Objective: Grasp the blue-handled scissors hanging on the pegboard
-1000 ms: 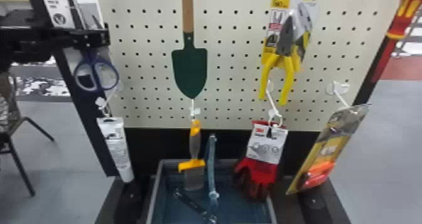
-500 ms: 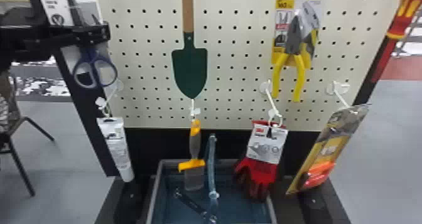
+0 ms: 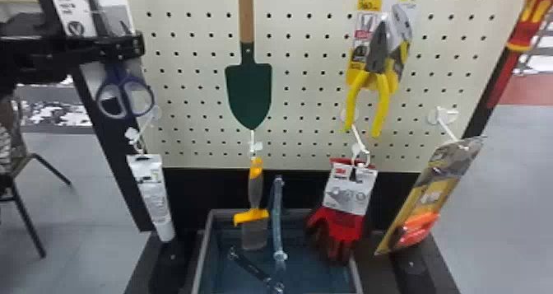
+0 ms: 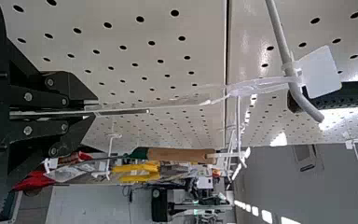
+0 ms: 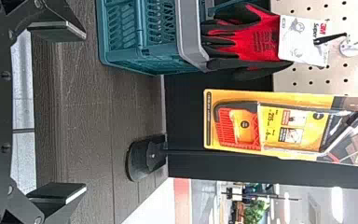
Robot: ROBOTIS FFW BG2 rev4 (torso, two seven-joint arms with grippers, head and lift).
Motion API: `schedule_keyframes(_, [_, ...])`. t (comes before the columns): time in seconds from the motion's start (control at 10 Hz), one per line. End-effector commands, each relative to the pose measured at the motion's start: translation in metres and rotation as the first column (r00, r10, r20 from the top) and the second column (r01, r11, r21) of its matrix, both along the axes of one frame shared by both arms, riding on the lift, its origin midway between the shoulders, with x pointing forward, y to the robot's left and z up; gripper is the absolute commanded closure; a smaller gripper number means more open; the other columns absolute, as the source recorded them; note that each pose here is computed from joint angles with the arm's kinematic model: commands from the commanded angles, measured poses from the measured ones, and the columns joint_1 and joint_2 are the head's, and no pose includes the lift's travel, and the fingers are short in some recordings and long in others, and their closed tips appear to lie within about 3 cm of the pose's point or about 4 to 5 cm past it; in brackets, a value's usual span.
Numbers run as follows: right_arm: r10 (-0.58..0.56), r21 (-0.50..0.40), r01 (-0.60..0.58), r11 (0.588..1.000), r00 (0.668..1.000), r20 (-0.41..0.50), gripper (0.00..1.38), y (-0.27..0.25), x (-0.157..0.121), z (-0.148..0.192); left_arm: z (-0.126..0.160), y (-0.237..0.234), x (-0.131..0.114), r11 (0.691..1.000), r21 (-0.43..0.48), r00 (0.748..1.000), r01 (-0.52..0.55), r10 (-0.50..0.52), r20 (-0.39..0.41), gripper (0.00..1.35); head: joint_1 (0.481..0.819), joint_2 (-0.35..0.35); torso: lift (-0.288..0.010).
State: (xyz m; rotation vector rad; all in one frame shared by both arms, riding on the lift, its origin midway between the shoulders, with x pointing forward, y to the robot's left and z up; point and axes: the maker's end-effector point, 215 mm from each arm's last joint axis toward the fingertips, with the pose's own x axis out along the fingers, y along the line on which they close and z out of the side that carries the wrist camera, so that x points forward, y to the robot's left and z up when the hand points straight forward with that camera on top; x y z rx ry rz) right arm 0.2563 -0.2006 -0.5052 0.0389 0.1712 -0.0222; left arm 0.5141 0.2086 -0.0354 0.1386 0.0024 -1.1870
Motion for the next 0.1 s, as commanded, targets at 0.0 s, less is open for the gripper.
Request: schedule_keyframes(0.0, [0.000, 0.000, 0.000, 1.000, 1.000, 0.000, 0.16, 0.0000, 0.0000, 0.0000, -0.0001, -0.0004, -0.0003, 1.000, -0.001, 1.000, 0.002, -0.002, -0.001, 1.20, 0.549, 0.000, -0.100])
